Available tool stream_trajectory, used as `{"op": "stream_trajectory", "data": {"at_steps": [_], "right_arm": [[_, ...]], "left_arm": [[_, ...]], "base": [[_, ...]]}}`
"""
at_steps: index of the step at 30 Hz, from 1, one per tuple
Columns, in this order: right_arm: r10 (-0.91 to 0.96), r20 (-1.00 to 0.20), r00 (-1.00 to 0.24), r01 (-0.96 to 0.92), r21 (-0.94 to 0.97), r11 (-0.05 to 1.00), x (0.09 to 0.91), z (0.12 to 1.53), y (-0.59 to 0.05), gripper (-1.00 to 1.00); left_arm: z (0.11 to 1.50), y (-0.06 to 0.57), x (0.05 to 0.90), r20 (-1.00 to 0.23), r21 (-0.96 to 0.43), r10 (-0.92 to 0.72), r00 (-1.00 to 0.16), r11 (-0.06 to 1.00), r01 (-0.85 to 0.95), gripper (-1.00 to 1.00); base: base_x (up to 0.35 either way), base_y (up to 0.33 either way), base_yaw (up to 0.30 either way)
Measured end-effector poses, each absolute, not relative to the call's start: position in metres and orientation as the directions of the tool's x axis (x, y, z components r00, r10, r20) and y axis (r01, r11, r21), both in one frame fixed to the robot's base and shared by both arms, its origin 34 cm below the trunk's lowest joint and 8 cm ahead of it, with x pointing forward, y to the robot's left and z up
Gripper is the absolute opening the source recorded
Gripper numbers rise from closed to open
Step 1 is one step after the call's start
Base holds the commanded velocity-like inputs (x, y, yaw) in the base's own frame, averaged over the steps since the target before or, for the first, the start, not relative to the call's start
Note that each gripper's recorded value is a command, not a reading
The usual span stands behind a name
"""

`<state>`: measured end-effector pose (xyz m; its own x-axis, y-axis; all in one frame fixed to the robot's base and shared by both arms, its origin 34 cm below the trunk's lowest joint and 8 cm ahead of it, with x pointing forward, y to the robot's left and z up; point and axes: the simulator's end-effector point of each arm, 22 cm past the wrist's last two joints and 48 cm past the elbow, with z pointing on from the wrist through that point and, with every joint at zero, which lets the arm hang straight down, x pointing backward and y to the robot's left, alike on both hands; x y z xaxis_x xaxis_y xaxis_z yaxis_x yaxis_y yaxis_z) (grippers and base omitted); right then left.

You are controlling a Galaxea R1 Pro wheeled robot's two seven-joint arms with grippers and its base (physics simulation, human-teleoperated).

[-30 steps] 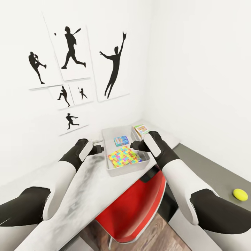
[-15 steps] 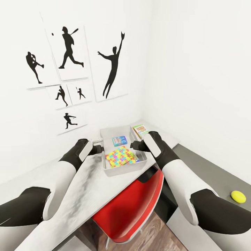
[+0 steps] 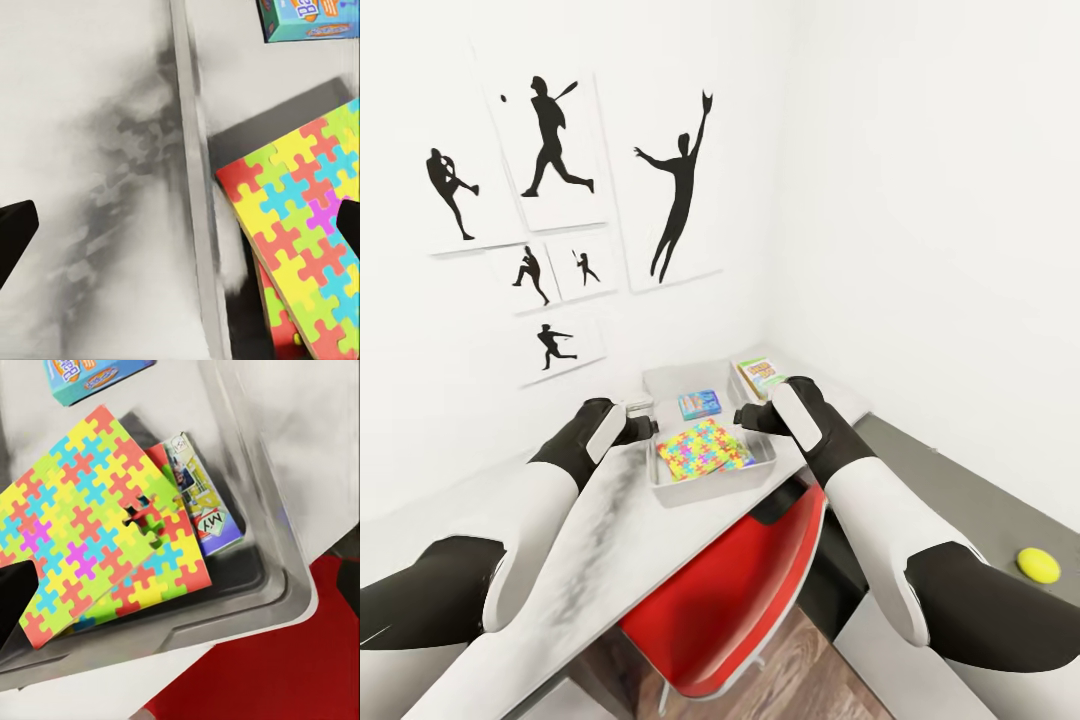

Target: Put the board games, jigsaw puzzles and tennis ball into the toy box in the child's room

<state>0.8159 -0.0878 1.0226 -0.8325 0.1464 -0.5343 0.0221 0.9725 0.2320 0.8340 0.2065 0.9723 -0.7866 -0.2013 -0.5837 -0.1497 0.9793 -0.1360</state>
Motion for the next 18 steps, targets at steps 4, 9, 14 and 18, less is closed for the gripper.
{"op": "stream_trajectory", "data": {"at_steps": [4,9,14,18], "right_arm": [[0.147,-0.534,-0.832,0.022,0.232,0.972,0.816,1.0225,-0.0878,1.0],[0.147,-0.535,-0.832,0.022,0.232,0.972,0.8159,1.0226,-0.0878,1.0],[0.147,-0.535,-0.832,0.022,0.232,0.972,0.8159,1.0227,-0.0877,1.0],[0.147,-0.534,-0.832,0.022,0.232,0.972,0.8161,1.0225,-0.0877,1.0]], "left_arm": [[0.9724,0.2061,0.8342,-0.584,-0.138,-0.202,-0.786,0.979,-0.149,1.0],[0.9724,0.2061,0.834,-0.584,-0.138,-0.202,-0.786,0.979,-0.149,1.0],[0.9723,0.2062,0.8338,-0.583,-0.138,-0.202,-0.787,0.979,-0.149,1.0],[0.9722,0.2061,0.8341,-0.583,-0.138,-0.202,-0.787,0.979,-0.149,1.0]], "base": [[0.038,-0.147,0.0],[0.063,-0.082,0.014],[0.147,-0.146,0.167],[0.042,-0.041,0.267]]}}
